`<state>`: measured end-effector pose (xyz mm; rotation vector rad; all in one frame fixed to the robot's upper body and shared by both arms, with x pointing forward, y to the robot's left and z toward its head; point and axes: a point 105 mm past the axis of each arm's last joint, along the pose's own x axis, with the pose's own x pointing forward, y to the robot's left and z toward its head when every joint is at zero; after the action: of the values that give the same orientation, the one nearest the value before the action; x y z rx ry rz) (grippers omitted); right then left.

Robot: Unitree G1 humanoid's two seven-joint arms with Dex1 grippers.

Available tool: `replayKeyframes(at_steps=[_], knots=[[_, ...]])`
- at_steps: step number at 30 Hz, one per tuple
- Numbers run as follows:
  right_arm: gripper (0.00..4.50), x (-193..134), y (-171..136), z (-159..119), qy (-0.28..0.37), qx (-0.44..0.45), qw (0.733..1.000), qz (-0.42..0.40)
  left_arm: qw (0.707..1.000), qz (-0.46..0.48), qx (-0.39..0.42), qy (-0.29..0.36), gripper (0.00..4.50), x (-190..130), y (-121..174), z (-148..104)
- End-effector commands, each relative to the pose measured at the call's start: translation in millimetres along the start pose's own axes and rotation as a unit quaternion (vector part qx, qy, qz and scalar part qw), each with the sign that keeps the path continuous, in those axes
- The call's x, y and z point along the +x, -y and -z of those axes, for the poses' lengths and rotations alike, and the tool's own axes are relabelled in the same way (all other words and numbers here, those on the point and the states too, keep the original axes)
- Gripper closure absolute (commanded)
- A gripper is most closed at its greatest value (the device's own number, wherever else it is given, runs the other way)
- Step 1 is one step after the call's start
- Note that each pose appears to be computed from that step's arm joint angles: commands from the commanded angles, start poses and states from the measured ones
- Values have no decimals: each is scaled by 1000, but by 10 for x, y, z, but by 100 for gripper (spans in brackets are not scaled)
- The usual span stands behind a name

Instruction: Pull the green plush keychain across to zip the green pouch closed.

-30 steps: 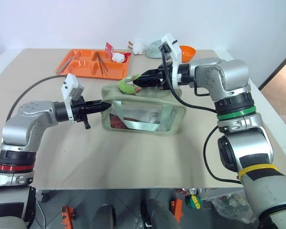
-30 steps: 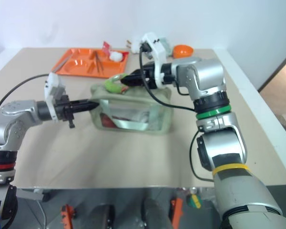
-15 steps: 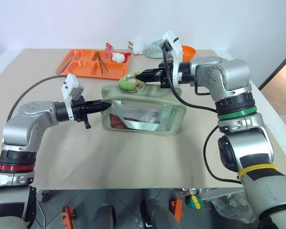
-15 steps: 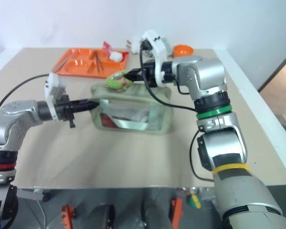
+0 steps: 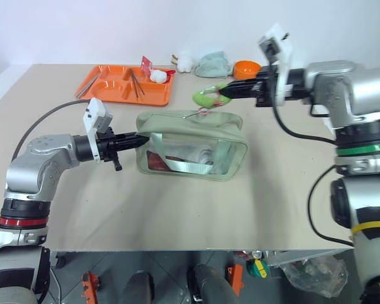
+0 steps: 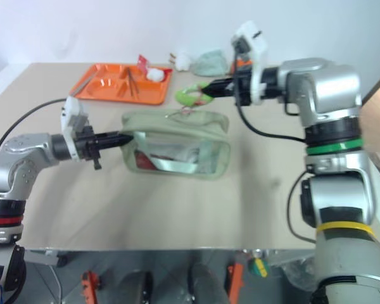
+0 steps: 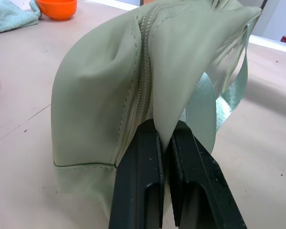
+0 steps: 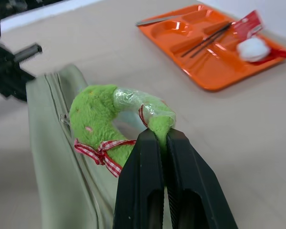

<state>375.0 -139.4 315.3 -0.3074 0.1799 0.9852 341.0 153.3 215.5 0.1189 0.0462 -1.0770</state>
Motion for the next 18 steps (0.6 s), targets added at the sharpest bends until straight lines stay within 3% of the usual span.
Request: replayKeyframes(at_steps=[1, 5, 14, 16, 18], knots=[[448, -413, 48, -29, -11, -84, 996, 38, 1000, 3, 2, -4, 450, 9, 6, 5], [448, -633, 190, 47, -49, -148, 983, 101, 1000, 5, 1, -6, 450, 12, 8, 7], [448, -1031, 477, -201, -51, -235, 946, 217, 1000, 11, -1, -7, 450, 31, 2, 5], [448, -1007, 462, -148, -58, -245, 944, 211, 1000, 10, -1, -8, 450, 29, -1, 8], [448, -879, 389, 143, -110, -276, 938, 180, 1000, 9, -2, -8, 450, 23, 0, 11]])
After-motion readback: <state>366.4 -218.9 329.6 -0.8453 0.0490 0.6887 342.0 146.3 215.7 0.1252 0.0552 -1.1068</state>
